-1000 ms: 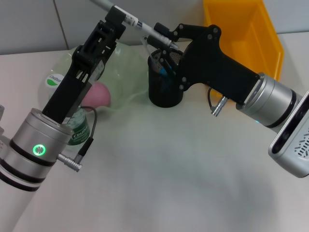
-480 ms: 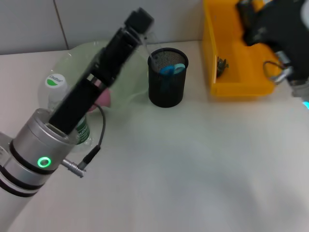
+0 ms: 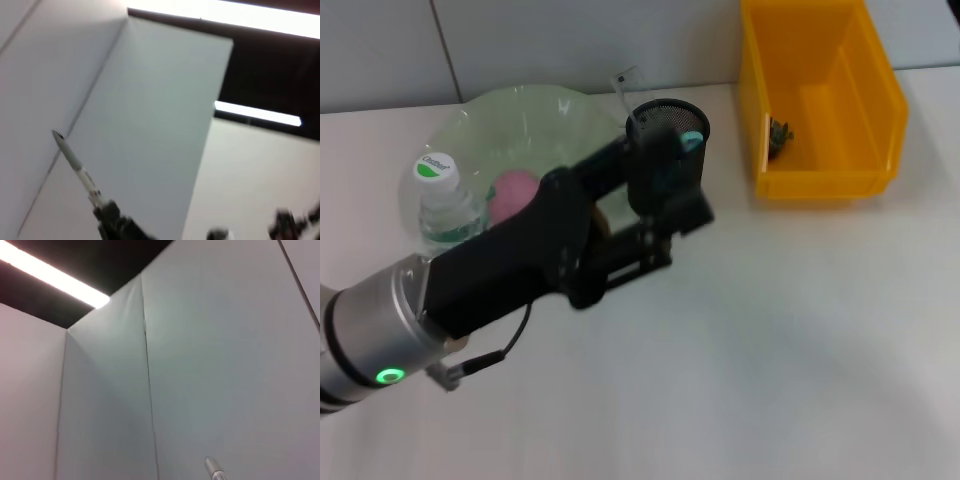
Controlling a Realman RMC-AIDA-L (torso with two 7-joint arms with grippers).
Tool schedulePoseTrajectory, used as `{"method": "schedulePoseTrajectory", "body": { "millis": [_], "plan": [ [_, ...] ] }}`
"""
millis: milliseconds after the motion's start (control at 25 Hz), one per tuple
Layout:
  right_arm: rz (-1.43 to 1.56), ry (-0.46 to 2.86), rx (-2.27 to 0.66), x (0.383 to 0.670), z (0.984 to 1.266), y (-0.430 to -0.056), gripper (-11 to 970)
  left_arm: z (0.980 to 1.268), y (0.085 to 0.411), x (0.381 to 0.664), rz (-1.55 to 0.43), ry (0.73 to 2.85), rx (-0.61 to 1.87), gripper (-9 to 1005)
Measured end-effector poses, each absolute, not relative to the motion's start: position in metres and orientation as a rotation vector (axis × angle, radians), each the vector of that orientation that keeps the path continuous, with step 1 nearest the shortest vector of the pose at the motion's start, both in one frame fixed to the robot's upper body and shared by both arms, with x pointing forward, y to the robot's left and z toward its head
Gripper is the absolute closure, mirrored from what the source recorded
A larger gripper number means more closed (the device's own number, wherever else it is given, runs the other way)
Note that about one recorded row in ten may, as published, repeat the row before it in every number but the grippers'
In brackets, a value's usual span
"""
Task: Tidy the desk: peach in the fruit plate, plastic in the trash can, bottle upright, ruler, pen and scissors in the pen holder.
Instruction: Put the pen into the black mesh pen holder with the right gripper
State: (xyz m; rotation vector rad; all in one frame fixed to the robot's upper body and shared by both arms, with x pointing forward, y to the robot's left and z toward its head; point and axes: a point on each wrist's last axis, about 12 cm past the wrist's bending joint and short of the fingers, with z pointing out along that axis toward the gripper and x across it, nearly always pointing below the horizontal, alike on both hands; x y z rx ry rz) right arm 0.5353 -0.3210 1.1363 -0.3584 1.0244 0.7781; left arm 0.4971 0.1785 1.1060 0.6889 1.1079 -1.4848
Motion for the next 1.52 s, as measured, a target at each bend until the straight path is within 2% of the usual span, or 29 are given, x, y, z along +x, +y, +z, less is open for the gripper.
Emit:
{"method": "schedulePoseTrajectory", "body": {
  "millis": [160,200,480,520,760,800,1000,1200,1520],
  "plan": [
    [0.913,1.203,-0.411,0.548,1.157,-0.338,823,1.104,0.187,0.498,-1.451,1.138,0.758,271],
    [0.983,1.317,-0.453,0.557,1.169,-0.342,822,1.099,0.198,0.499,-1.401,1.189,0.855,271],
    [1.091,1.585,-0.575,0.577,1.207,-0.343,822,1.09,0.207,0.502,-1.318,1.273,0.955,271],
    [1.073,1.667,-0.616,0.582,1.222,-0.343,822,1.087,0.208,0.504,-1.295,1.292,0.965,271],
    [0.95,1.901,-0.708,0.6,1.26,-0.335,823,1.083,0.21,0.503,-1.265,1.313,0.976,272],
    [0.9,1.997,-0.743,0.608,1.273,-0.33,823,1.082,0.21,0.501,-1.261,1.314,0.976,272],
    [0.766,2.191,-0.811,0.628,1.297,-0.312,822,1.079,0.21,0.498,-1.251,1.316,0.972,272],
    [0.59,2.316,-0.888,0.647,1.31,-0.284,823,1.077,0.21,0.497,-1.252,1.319,0.963,272],
    [0.468,2.369,-0.984,0.666,1.304,-0.247,823,1.075,0.211,0.494,-1.245,1.319,0.941,271]
  ]
}}
